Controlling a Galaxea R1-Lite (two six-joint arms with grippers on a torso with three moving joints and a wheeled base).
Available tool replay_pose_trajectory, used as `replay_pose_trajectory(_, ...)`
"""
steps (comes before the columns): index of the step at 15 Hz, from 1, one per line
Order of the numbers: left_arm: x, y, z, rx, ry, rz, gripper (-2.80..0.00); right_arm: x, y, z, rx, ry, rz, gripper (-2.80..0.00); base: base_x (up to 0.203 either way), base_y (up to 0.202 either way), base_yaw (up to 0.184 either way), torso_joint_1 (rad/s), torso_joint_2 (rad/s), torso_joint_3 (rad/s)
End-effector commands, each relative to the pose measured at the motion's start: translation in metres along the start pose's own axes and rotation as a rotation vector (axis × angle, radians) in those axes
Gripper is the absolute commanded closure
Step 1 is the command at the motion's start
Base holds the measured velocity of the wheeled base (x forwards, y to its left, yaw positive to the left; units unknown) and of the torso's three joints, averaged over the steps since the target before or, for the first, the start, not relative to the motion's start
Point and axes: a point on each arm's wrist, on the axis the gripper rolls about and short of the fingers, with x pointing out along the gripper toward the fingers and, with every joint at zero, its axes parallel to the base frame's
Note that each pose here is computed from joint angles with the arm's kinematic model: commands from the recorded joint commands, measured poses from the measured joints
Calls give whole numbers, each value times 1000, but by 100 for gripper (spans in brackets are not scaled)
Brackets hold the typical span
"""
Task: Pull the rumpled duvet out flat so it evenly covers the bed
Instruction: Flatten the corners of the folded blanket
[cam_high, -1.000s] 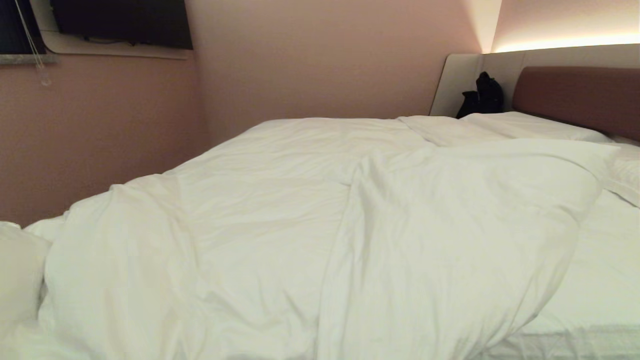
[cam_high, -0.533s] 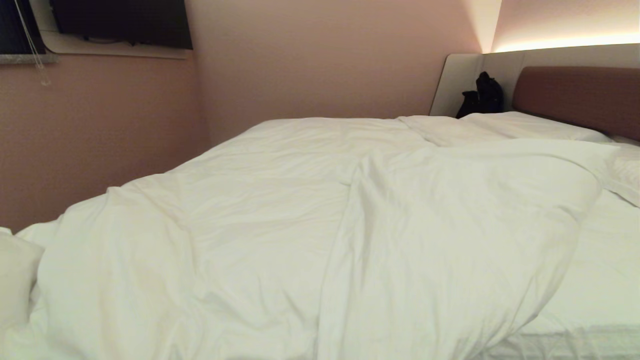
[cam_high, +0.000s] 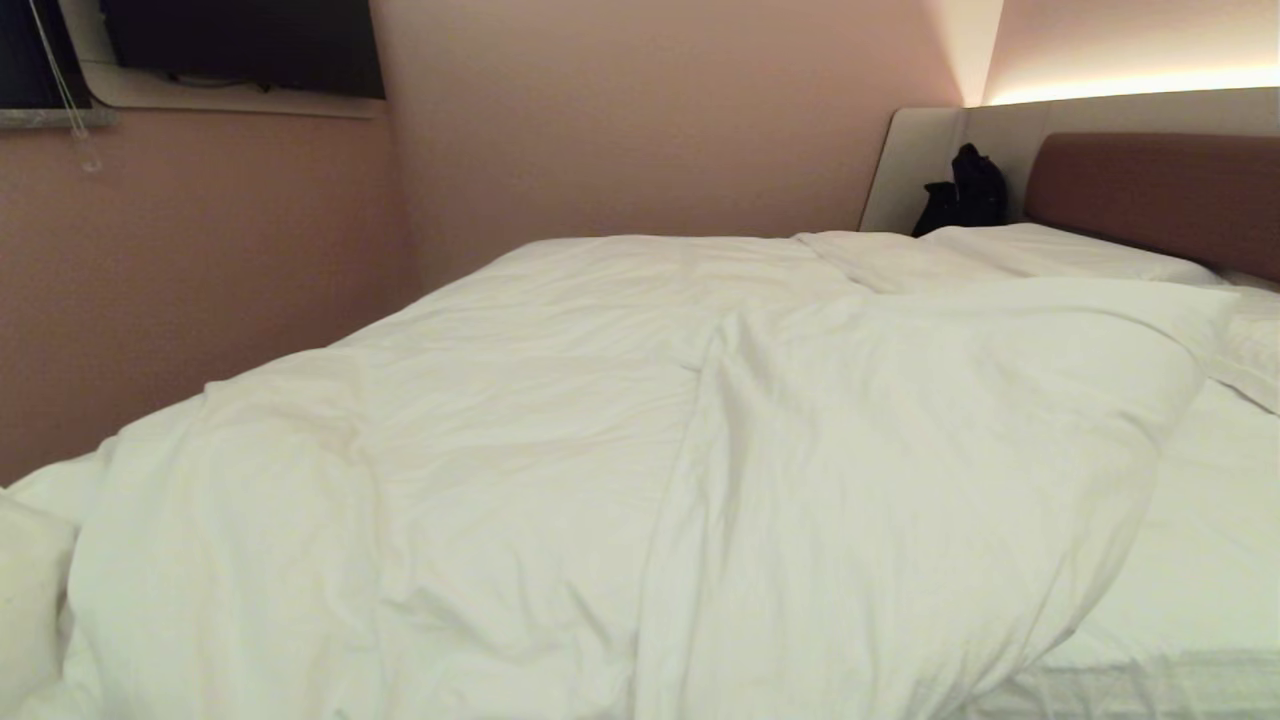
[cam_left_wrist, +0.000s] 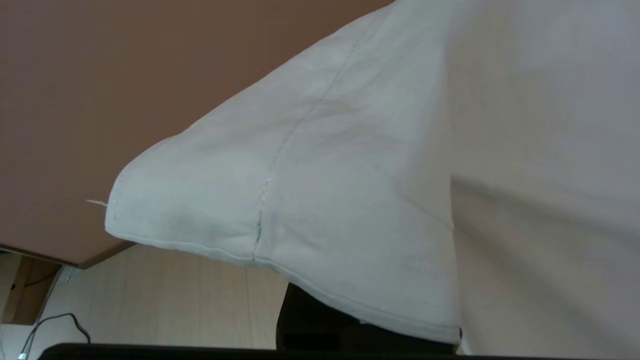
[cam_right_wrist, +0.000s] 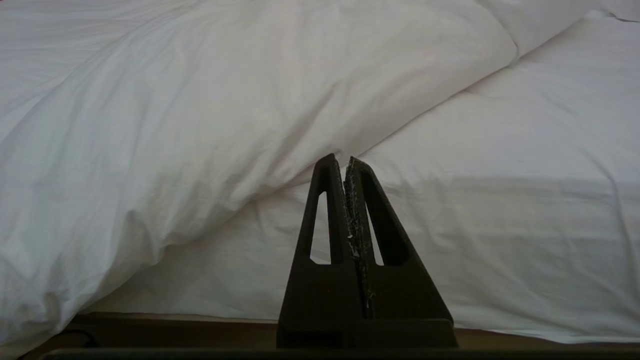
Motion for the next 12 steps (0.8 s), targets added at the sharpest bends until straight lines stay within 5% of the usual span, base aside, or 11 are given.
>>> replay_pose_trajectory(1, 2, -2, -4, 7, 17, -6, 0, 0, 0, 0, 1, -1, 0, 0, 0, 0, 0, 0, 0, 0)
replay_pose_trajectory(2, 4, -3, -4, 8, 20, -6, 0, 0, 0, 0, 1, -1, 0, 0, 0, 0, 0, 0, 0, 0)
replay_pose_trajectory(3, 4, -2, -4, 8, 23, -6, -280, 0, 0, 0, 0, 0, -2, 0, 0, 0, 0, 0, 0, 0)
replay_pose_trajectory(12, -9, 3, -3, 11, -18, 1, -280, 0, 0, 0, 0, -1, 0, 0, 0, 0, 0, 0, 0, 0)
